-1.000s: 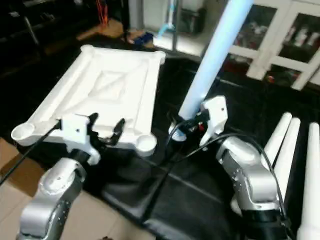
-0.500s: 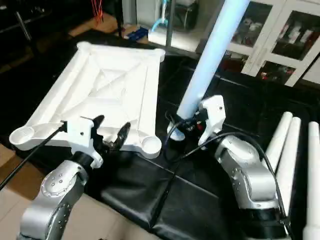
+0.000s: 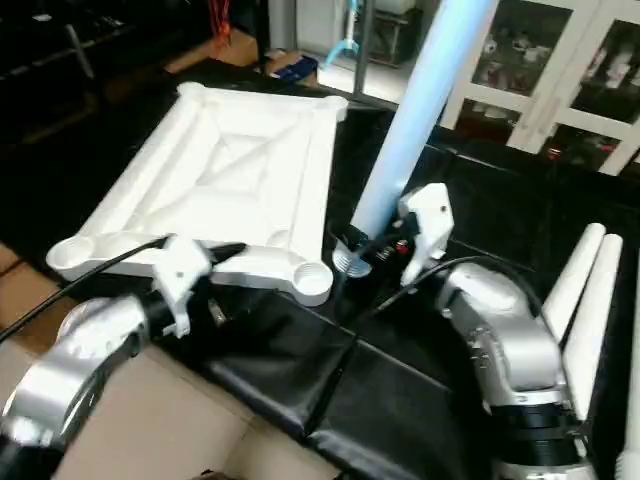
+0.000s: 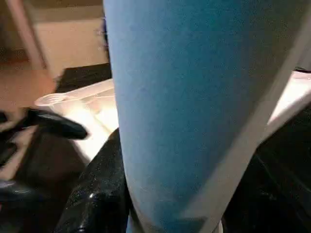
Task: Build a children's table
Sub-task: Pick table leg
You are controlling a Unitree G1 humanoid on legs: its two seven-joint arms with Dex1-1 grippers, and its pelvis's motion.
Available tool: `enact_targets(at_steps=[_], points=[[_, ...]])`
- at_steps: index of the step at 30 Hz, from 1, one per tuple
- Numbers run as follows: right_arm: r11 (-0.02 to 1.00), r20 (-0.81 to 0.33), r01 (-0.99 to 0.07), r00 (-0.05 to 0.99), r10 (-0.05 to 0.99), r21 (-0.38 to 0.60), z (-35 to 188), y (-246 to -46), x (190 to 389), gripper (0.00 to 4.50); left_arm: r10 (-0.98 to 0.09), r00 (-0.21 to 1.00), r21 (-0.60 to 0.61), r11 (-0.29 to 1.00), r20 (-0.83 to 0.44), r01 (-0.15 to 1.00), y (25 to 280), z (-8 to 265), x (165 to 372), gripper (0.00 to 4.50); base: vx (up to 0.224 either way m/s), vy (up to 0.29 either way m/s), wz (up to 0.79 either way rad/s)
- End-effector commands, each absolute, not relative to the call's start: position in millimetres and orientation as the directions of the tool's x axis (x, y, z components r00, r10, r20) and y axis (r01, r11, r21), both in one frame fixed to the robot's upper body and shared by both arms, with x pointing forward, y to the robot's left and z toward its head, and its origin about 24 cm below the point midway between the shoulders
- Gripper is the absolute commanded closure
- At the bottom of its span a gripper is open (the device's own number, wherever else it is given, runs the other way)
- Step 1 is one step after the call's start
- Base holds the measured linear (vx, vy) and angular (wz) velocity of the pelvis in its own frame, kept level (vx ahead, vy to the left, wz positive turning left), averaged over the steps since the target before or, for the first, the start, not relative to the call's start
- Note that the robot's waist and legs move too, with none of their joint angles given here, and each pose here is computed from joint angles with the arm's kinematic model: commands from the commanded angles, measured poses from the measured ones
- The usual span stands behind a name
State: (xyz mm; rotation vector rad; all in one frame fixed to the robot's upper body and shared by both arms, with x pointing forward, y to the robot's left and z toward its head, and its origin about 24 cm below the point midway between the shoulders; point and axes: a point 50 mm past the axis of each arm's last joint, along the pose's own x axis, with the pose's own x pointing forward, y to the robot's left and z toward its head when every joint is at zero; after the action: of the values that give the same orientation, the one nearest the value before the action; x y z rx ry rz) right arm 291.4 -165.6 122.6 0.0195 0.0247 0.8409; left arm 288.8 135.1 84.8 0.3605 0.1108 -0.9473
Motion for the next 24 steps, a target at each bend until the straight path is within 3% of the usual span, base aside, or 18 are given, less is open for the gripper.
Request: enact_targets(at_steps=[1,12,19,24], points=[[0.636,0.005,-0.772,0.636,0.772,-0.002,130,-165.8,290.3,2.62,-0.778,0.565,0.278,0.498,-0.277,0.822,137,84,293,0.02,0.0,0.0,0.0],[0.6,-0.021,-0.799,0.601,0.799,-0.046,129,-163.8,286.0,2.62,-0.823,0.44,0.268,0.361,-0.359,0.893,129,75,313,0.02,0.0,0.0,0.0],[0.573,-0.047,-0.817,0.576,0.816,-0.068,128,-161.5,285.8,2.62,-0.777,0.347,0.242,0.255,-0.526,0.936,144,62,330,0.02,0.0,0.0,0.0],[0.577,-0.048,-0.814,0.58,0.813,-0.073,130,-162.9,285.1,2.62,-0.764,0.34,0.215,0.264,-0.548,0.94,152,60,333,0.44,0.0,0.0,0.0]])
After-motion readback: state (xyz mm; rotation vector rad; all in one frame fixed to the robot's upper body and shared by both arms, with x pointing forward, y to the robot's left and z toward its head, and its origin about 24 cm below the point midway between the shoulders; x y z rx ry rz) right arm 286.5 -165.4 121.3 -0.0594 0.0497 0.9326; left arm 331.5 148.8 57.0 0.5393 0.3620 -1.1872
